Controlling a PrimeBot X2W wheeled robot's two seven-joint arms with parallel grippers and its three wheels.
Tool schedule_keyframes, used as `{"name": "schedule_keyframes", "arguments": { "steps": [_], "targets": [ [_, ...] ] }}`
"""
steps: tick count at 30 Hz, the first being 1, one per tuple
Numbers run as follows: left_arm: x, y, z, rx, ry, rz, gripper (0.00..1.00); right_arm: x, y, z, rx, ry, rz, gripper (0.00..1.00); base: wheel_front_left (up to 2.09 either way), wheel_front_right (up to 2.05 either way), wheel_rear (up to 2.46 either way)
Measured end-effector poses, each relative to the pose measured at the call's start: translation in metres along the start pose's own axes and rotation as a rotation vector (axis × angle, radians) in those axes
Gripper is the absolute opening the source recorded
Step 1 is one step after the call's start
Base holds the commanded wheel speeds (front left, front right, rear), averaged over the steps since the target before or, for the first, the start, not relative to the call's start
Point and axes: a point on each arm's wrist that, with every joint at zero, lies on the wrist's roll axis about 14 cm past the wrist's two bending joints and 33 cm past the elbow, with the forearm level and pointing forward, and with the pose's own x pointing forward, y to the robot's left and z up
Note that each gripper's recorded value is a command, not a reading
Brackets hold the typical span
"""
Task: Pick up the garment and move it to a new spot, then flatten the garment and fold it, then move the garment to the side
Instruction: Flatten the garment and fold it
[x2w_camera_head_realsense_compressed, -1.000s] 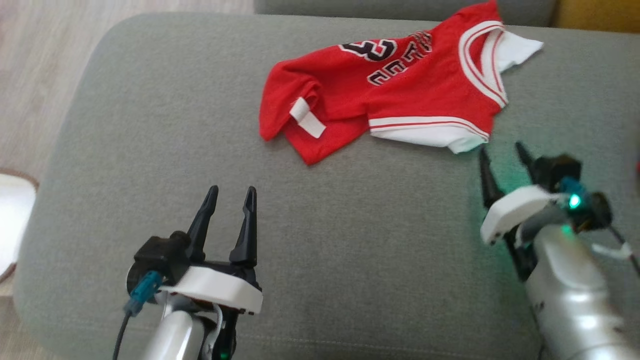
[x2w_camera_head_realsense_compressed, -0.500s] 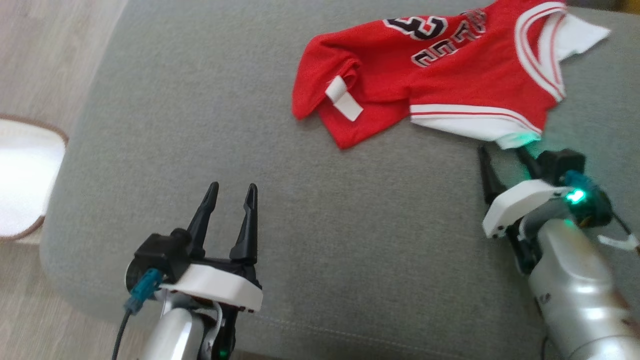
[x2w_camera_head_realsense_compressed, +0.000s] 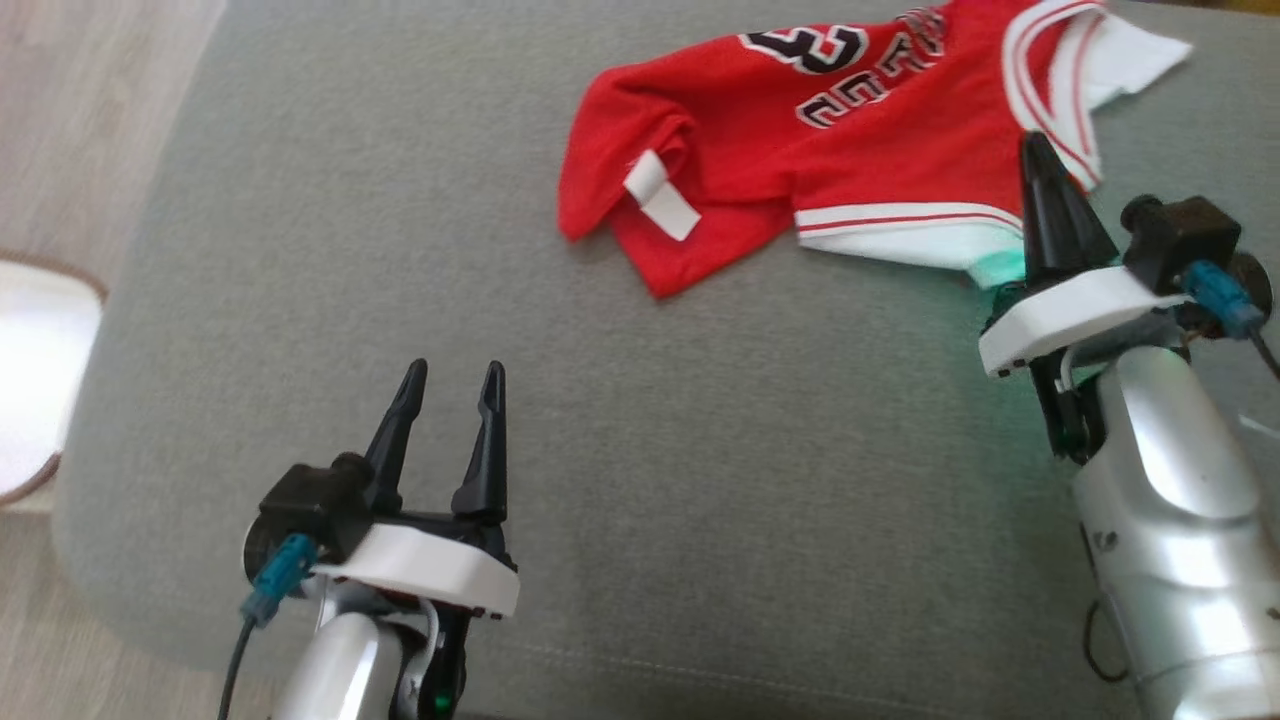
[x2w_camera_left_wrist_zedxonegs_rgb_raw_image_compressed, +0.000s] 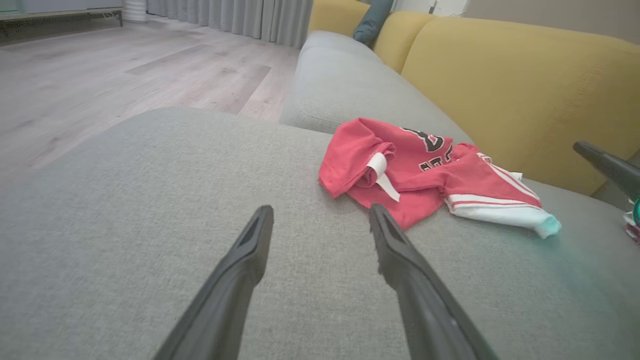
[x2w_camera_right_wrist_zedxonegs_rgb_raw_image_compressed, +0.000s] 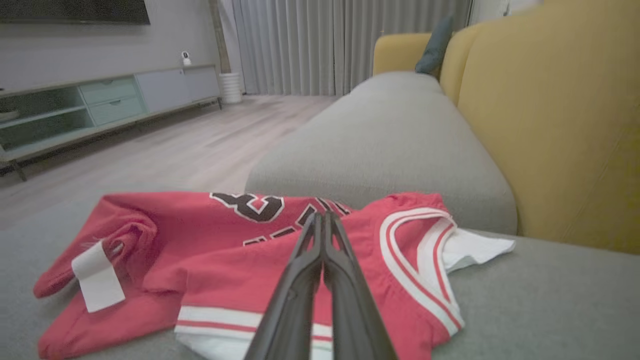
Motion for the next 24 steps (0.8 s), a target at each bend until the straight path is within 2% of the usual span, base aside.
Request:
{"name": "schedule_keyframes", "arguments": {
  "steps": [2, 5, 12, 13, 15, 16, 24],
  "targets": [
    [0.002, -0.006, 0.001, -0.003, -0.003, -0.018, 1.0, -0.006, 0.0, 0.014, -0.007, -0.049, 0.002, 0.0, 0.0, 0.0, 0.0],
    [0.005, -0.015, 0.002, -0.007, -0.009, -0.047, 1.0, -0.026, -0.002, 0.016, -0.01, -0.066, -0.002, 0.0, 0.0, 0.0, 0.0],
    [0.011, -0.032, 0.003, -0.015, -0.013, -0.099, 1.0, -0.067, -0.019, -0.004, -0.006, 0.014, -0.054, 0.0, 0.0, 0.0, 0.0],
    [0.011, -0.032, 0.002, -0.015, -0.011, -0.099, 1.0, -0.07, -0.02, -0.01, 0.0, 0.036, -0.059, 0.14, 0.0, 0.0, 0.0],
    [0.011, -0.03, 0.0, -0.015, -0.006, -0.095, 1.0, -0.075, -0.019, -0.026, 0.015, 0.091, -0.062, 0.94, 0.0, 0.0, 0.0],
    [0.011, -0.029, -0.001, -0.015, -0.003, -0.09, 1.0, -0.076, -0.017, -0.034, 0.025, 0.115, -0.062, 1.0, 0.0, 0.0, 0.0],
    [0.012, -0.01, 0.0, -0.003, -0.003, -0.036, 1.0, -0.066, 0.004, -0.083, 0.089, 0.254, -0.03, 1.0, 0.0, 0.0, 0.0]
  ]
}}
